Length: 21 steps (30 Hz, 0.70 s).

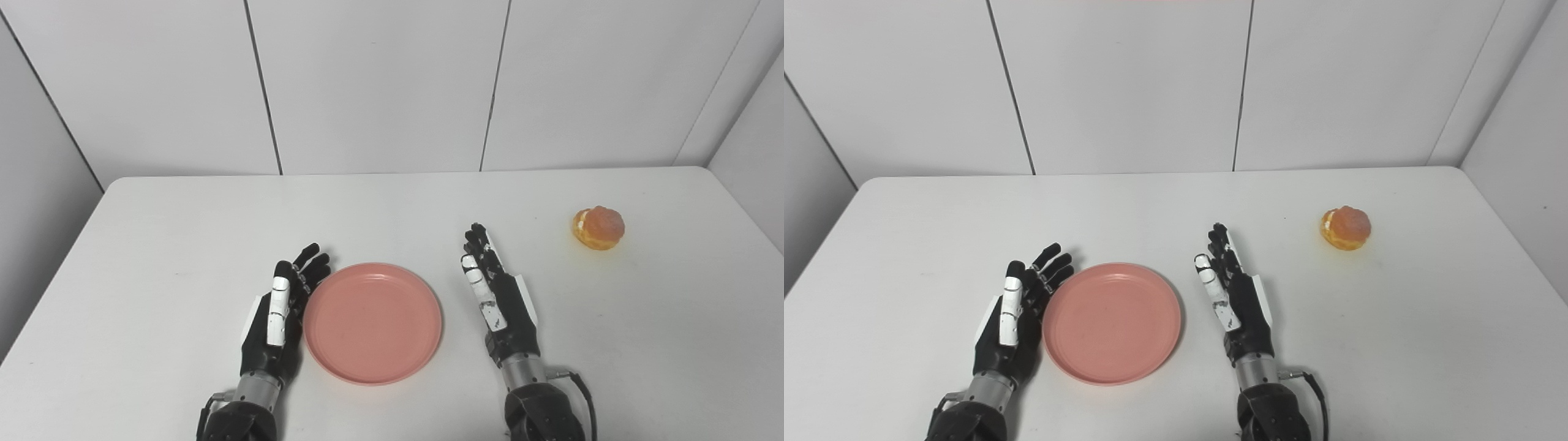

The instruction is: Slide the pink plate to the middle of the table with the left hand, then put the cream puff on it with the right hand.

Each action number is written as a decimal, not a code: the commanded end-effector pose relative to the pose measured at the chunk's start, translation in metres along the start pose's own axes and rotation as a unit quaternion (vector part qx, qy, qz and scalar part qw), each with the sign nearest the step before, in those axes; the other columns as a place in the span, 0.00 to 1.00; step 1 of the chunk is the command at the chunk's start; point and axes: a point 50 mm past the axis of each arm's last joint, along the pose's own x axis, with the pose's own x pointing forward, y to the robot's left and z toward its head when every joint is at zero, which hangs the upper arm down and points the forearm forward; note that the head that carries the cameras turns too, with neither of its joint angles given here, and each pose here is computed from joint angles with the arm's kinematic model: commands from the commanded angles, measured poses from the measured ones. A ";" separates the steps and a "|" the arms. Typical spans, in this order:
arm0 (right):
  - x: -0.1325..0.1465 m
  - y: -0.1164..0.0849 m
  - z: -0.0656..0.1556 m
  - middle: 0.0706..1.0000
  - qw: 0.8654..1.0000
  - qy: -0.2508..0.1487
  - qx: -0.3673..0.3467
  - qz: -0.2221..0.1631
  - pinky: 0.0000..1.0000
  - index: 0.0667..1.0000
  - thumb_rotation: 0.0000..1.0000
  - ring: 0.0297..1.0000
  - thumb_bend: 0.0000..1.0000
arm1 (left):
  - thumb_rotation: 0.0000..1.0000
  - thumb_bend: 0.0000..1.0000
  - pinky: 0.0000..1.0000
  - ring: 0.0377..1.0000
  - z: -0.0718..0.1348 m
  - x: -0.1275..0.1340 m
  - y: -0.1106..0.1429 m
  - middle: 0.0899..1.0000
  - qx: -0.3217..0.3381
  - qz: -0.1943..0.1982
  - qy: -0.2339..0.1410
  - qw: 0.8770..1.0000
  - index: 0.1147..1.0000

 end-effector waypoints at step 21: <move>0.032 -0.060 0.026 1.00 0.989 -0.067 -0.117 -0.053 0.99 0.99 0.83 1.00 0.64 | 1.00 0.63 0.99 0.95 -0.011 0.005 -0.005 0.94 0.071 0.017 -0.035 0.997 0.94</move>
